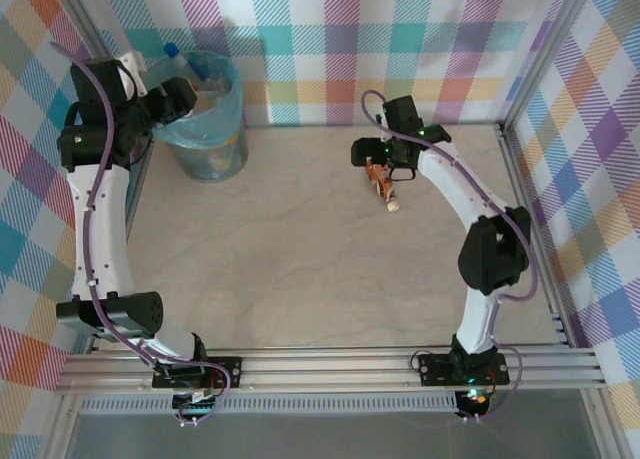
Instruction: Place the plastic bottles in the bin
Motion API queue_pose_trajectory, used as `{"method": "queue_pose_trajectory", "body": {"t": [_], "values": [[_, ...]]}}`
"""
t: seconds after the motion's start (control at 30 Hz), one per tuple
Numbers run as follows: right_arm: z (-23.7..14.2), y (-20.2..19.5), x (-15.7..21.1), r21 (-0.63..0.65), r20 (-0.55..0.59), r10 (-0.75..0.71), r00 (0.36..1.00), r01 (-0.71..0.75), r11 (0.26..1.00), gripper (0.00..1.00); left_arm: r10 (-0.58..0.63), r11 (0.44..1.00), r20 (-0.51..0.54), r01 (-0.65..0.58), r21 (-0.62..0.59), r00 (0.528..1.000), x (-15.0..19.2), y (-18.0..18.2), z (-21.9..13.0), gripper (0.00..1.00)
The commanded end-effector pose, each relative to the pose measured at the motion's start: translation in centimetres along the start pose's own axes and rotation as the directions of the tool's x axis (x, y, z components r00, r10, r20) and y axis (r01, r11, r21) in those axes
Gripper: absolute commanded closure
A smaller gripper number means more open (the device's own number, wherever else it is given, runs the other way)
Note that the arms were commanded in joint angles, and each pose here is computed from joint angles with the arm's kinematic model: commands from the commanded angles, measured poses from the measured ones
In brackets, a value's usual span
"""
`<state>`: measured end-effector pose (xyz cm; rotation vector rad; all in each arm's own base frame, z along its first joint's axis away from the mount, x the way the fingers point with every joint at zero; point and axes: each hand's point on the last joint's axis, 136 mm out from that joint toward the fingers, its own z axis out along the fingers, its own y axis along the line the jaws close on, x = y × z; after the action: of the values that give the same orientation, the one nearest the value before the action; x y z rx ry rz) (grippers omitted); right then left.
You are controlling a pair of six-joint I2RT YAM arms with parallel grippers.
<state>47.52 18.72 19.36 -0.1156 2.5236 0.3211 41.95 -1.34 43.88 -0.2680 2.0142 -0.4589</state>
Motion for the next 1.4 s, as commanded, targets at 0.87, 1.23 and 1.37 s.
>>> {"method": "queue_pose_trajectory", "body": {"t": [0.87,1.23,1.37], "values": [[9.1,-4.2,4.8,0.031,-0.254,-0.042,0.966,0.052,0.998,0.40,0.111,0.964,-0.055,-0.094,0.248,0.992,2.3,-6.0,-2.8,0.19],[-1.9,5.2,3.0,-0.366,-0.059,-0.063,0.996,0.037,0.930,0.47,0.075,0.922,-0.147,-0.012,0.387,0.986,4.2,-8.9,-0.2,0.19],[-6.8,10.3,3.1,-0.525,0.058,-0.130,0.990,0.141,0.840,0.46,0.109,0.892,-0.226,0.005,0.452,0.968,6.6,-11.3,1.5,0.18]]}}
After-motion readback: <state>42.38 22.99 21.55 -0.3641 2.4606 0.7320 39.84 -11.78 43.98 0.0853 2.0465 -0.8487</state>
